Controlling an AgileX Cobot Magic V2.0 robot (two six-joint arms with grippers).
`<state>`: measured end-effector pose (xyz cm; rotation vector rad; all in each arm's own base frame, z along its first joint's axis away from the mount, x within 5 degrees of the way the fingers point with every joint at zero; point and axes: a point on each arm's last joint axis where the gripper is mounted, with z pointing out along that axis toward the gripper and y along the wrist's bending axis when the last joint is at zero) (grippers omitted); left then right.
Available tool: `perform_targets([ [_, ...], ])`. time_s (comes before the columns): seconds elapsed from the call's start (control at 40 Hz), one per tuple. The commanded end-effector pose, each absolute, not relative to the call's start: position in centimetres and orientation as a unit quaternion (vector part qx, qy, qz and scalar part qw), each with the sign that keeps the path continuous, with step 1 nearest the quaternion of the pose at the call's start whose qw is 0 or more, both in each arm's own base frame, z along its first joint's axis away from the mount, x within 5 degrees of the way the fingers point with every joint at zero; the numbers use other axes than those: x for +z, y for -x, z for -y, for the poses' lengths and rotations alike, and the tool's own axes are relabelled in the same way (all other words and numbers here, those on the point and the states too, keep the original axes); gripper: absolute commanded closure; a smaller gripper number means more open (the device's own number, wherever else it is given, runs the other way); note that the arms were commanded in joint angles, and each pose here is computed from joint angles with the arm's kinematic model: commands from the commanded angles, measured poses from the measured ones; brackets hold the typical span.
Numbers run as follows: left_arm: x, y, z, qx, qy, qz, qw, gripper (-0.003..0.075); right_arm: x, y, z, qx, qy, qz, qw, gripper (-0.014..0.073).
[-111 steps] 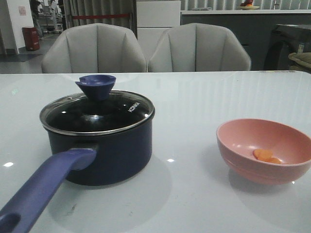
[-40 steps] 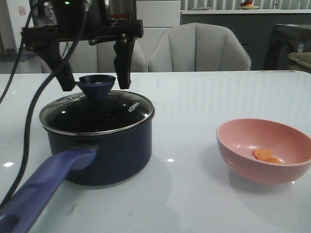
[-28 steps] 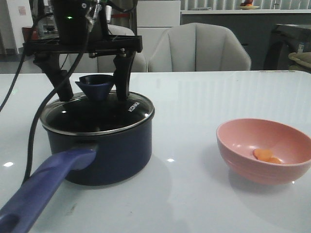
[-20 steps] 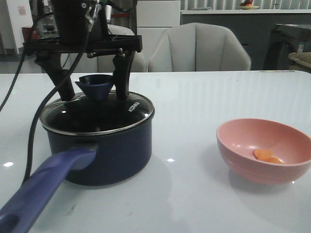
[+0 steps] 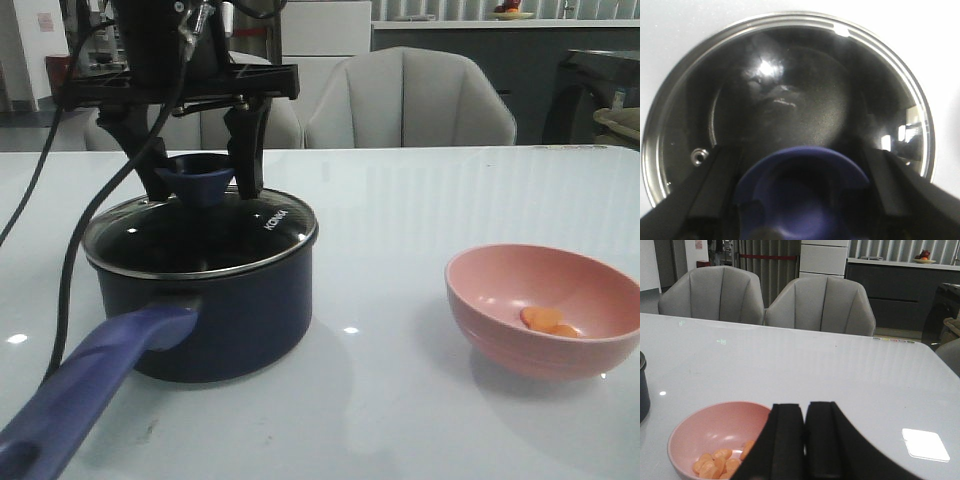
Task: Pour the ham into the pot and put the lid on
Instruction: 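Close the left gripper on the knob and lift the lid off the pot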
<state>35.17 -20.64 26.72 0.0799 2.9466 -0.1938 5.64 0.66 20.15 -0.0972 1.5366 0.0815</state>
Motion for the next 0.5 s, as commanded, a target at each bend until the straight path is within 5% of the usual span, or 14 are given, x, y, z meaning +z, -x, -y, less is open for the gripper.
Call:
perform_targets([
  [0.0, 29.23, -34.86, 20.59, -0.091, -0.024, -0.988, 0.126, 0.0373, 20.66, -5.48, -0.61, 0.031, 0.047, -0.66, 0.749, 0.0446],
  [0.475, 29.58, -34.91, 20.61, -0.092, -0.028, -0.987, 0.129, 0.0591, 20.66, -5.48, -0.61, 0.031, 0.047, -0.66, 0.749, 0.0446],
])
